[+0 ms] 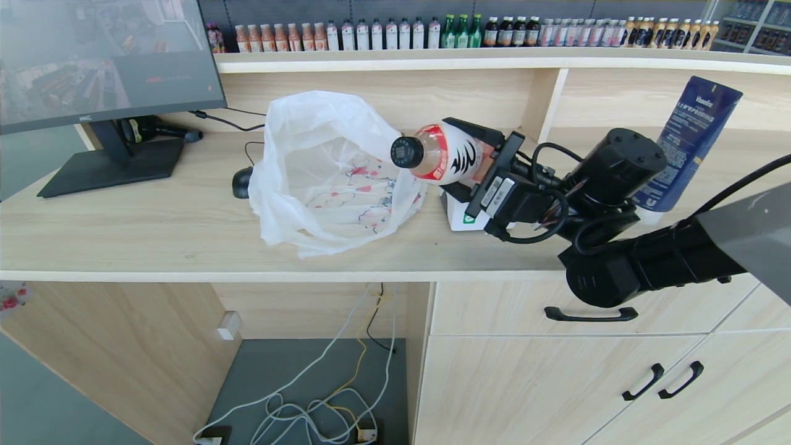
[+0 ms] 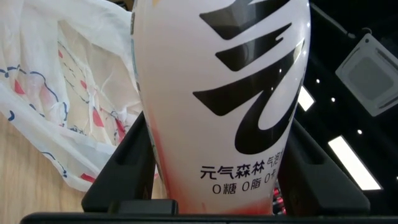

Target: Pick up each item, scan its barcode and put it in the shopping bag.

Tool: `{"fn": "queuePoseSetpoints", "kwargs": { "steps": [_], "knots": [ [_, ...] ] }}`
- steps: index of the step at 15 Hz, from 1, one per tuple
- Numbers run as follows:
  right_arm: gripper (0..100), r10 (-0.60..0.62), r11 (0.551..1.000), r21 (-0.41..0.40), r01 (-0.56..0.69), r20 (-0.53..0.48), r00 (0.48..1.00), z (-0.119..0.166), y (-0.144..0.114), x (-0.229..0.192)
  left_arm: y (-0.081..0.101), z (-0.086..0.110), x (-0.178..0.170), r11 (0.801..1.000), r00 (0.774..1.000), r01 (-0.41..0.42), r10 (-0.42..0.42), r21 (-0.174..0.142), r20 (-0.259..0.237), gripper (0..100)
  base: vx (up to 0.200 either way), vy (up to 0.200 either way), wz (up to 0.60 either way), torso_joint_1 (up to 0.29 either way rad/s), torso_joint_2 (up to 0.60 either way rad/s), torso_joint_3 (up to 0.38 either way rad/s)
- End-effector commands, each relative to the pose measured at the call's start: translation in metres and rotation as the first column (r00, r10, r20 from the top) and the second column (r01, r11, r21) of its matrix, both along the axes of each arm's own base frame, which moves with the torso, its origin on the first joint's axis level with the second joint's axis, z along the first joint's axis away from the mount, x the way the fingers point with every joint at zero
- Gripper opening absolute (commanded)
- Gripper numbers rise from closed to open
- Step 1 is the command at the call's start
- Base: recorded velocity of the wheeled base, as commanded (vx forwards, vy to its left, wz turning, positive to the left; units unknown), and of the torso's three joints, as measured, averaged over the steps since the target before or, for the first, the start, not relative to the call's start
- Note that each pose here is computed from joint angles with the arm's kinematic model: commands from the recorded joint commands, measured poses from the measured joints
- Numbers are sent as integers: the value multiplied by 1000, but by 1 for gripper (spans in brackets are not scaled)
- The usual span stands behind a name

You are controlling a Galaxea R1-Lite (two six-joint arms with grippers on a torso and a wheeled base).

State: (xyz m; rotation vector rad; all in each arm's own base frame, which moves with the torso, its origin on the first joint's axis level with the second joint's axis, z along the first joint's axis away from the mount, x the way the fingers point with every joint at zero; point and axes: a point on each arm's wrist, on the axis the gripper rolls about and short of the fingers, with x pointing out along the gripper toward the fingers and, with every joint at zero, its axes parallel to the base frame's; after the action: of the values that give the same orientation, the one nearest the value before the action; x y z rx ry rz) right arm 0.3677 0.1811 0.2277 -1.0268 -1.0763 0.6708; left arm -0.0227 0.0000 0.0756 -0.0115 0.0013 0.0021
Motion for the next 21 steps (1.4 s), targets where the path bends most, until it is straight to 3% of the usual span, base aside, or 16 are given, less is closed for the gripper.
{"fn": "queuePoseSetpoints", "kwargs": {
  "steps": [1, 9, 15, 21],
  "knots": [
    [0, 1, 1000, -1, -1, -2, 1000, 1, 0, 0, 0, 0, 0, 1000, 1000, -1, 1, 1, 1, 100, 0, 0, 0, 0, 0, 0],
    [0, 16, 1000, 7, -16, 7, 1000, 11, 4, -10, 0, 0, 0, 1000, 1000, -1, 1, -1, 0, 100, 0, 0, 0, 0, 0, 0],
    [0, 68, 997, 35, -69, 36, 997, 53, 8, -53, 0, 0, 0, 1000, 1000, -1, 1, -1, 0, 100, 0, 0, 0, 0, 0, 0],
    [0, 93, 992, 82, -94, 12, 996, 74, -8, -98, 0, 0, 0, 1000, 1000, -1, 1, -1, 1, 100, 0, 0, 0, 0, 0, 0]
  ]
}}
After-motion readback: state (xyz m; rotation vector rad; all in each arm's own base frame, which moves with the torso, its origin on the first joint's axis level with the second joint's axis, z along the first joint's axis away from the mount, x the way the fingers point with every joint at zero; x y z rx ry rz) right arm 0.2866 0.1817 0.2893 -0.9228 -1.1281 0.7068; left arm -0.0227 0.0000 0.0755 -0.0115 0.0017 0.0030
